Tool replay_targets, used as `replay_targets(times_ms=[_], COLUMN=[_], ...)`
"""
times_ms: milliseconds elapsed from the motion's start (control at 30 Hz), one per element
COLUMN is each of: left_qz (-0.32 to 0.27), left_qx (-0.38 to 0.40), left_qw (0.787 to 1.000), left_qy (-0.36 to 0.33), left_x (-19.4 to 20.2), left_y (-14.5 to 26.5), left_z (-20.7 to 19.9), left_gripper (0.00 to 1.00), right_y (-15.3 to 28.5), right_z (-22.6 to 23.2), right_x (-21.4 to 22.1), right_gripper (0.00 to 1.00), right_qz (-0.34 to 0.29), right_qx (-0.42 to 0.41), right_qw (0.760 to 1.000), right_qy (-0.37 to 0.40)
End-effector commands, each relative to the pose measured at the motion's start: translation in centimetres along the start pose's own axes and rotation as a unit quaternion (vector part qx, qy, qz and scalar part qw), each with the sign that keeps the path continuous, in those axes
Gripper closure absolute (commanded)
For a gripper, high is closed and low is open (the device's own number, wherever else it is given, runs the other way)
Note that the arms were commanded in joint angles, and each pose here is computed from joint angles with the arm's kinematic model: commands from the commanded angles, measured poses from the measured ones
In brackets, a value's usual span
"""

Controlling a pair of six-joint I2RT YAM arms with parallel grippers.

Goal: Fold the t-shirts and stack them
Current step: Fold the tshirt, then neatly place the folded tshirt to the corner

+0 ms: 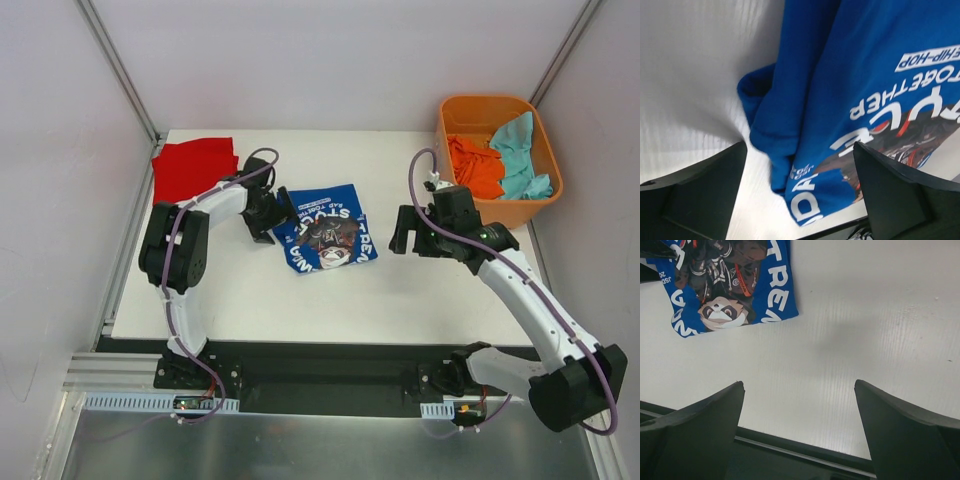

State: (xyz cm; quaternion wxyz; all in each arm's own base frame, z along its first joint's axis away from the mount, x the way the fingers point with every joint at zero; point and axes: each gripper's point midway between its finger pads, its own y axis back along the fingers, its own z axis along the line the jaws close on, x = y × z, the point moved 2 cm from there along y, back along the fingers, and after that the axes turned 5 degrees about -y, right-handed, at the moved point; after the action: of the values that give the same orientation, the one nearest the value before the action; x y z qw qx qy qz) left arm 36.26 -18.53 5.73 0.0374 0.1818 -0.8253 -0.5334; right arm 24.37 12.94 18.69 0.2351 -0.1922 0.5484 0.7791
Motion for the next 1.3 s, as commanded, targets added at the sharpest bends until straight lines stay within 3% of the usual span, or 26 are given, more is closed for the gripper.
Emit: replay_targets(times_ms=[0,67,167,200,300,333,367,500,633,700,800,1100,1267], left_qz=[0.006,0.003,0.004,0.008,0.001,-0.007,-0.02,-0.1,-0.157,-0.182,-0.183,-0.248,-0.267], left_qx=[-0.017,-0.035,-0.064,-0.077,-0.11,-0.111,-0.126,-0.176,-0.245,-0.283,-0.305,-0.328,-0.344], left_qw=[0.999,0.998,0.997,0.996,0.992,0.99,0.987,0.962,0.908,0.883,0.851,0.827,0.818], left_qy=[-0.029,-0.044,-0.049,-0.048,-0.064,-0.087,-0.101,-0.181,-0.302,-0.328,-0.386,-0.383,-0.376], left_x=[0.0,0.2,0.0,0.0,-0.9,-1.8,-2.5,-6.7,-10.6,-12.6,-14.8,-23.0,-26.1], left_y=[-1.3,-2.2,-3.0,-3.2,-3.4,-3.3,-3.0,0.4,4.5,6.5,8.4,15.5,17.6], left_z=[-1.0,-1.4,-1.2,-0.8,-0.3,-0.7,-0.6,-0.8,-0.4,0.0,0.4,3.3,5.3], left_gripper=[0.19,0.23,0.38,0.5,0.7,0.94,1.0,1.0,1.0,1.0,1.0,1.0,1.0], right_y=[2.0,2.1,2.2,2.2,2.3,2.3,2.3,2.2,1.9,1.7,1.6,1.0,0.2], right_z=[-1.4,-1.7,-1.9,-2.0,-2.2,-2.3,-2.5,-3.2,-3.6,-3.8,-4.0,-4.9,-5.1], right_x=[-0.9,-1.0,-1.2,-1.2,-1.2,-1.2,-1.2,-1.3,-1.4,-1.4,-1.6,-1.9,-1.9], right_gripper=[0.03,0.03,0.03,0.03,0.03,0.03,0.03,0.03,0.03,0.03,0.03,0.03,0.03], right_qz=[-0.046,-0.05,-0.054,-0.054,-0.056,-0.057,-0.057,-0.06,-0.062,-0.063,-0.07,-0.075,-0.063], right_qx=[0.03,0.037,0.042,0.042,0.045,0.047,0.05,0.061,0.069,0.073,0.078,0.11,0.119], right_qw=[0.998,0.998,0.997,0.997,0.997,0.997,0.997,0.996,0.995,0.995,0.994,0.99,0.99], right_qy=[0.019,0.024,0.023,0.024,0.027,0.028,0.028,0.032,0.035,0.037,0.037,0.036,0.037])
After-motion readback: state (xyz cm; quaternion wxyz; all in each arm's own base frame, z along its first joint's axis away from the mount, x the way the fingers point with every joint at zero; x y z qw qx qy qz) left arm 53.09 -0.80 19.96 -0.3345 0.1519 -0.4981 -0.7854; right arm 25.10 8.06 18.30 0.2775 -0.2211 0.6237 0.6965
